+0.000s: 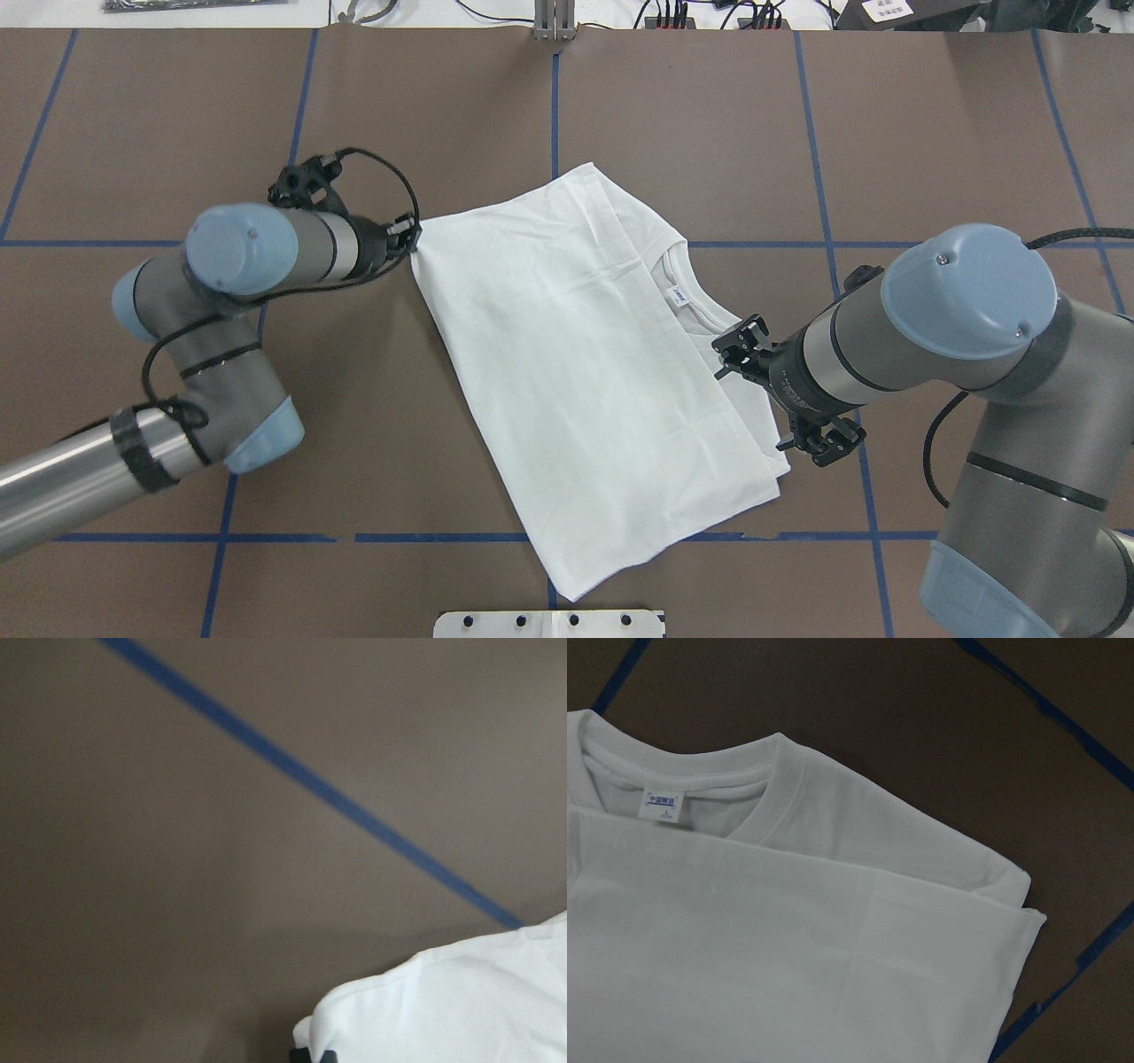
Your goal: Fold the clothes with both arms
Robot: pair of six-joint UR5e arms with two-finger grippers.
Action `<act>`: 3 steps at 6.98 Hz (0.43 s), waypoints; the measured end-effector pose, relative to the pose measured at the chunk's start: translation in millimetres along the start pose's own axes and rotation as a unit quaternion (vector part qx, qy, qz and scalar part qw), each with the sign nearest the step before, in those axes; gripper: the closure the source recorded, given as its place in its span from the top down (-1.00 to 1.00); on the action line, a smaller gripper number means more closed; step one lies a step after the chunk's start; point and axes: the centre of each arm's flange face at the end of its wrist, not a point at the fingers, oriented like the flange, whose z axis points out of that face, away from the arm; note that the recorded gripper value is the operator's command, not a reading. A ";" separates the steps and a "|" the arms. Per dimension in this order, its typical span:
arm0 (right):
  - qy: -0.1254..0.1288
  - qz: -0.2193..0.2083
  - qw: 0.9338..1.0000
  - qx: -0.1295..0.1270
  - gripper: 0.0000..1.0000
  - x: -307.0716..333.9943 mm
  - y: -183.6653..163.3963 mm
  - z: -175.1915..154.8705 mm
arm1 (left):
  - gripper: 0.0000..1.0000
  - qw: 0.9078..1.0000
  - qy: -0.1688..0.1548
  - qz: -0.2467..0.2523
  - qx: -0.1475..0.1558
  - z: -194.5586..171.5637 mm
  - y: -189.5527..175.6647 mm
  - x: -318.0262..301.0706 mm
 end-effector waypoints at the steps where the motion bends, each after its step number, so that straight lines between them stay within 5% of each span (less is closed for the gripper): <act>1: -0.001 0.001 1.000 0.001 1.00 -0.7 -0.4 0.3 | -1.00 0.999 -0.006 0.001 0.031 18.5 -50.9 26.2; 2: -0.006 0.000 1.000 0.003 1.00 -3.3 0.4 0.0 | -0.65 0.999 -0.008 -0.001 0.050 36.7 -86.5 48.6; 3: -0.015 -0.002 1.000 0.004 1.00 -9.6 3.9 -2.3 | -0.04 0.998 -0.004 -0.002 0.059 50.8 -104.4 59.6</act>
